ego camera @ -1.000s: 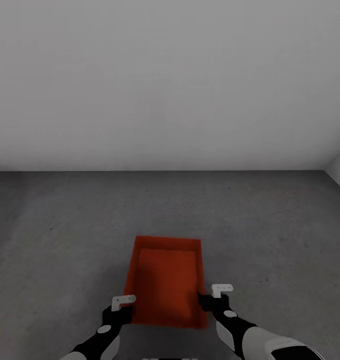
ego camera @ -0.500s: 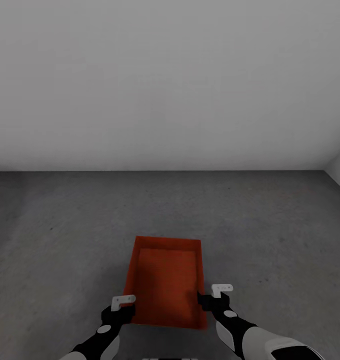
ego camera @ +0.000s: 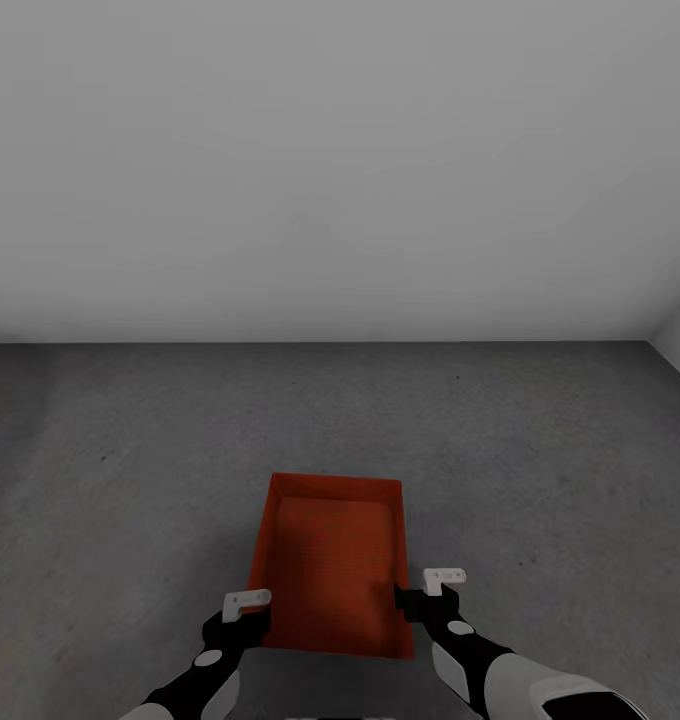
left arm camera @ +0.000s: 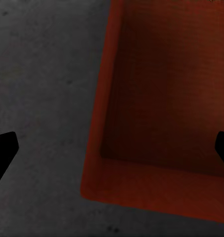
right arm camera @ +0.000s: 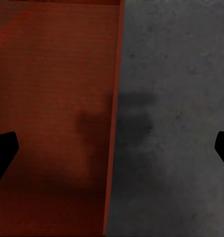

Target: Move the two storage containers from the living room to the garage. In the garage, place one container on the floor and stack the other container on top of it (either order is fine).

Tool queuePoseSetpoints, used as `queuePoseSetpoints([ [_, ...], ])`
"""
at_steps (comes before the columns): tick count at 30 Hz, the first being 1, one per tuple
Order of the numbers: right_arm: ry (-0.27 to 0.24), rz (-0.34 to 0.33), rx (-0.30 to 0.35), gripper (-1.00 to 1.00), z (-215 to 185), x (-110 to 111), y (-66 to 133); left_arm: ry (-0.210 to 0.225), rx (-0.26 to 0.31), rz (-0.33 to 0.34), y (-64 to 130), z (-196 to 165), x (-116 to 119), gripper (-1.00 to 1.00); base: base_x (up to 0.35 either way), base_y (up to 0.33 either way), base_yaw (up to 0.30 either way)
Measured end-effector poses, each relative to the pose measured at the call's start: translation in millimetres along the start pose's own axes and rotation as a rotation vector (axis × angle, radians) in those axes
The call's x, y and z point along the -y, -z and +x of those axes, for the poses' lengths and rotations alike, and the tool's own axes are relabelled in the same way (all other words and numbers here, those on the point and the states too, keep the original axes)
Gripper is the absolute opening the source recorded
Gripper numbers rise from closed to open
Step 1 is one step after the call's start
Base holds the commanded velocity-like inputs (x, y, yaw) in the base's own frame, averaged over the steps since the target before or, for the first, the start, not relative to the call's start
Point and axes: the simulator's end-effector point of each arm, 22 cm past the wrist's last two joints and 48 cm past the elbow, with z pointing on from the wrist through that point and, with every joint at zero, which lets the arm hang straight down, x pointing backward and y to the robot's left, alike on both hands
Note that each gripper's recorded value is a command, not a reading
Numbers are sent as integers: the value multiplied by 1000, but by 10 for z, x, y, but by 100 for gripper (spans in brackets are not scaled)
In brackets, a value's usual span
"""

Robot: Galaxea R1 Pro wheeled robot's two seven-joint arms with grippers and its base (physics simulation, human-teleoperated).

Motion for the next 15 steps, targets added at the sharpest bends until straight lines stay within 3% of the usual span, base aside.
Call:
queuePoseSetpoints([
  [15, -1, 0, 0, 100, -193, -12, 240, -6, 0, 2, 249, -181, 5, 100, 0, 0, 0],
])
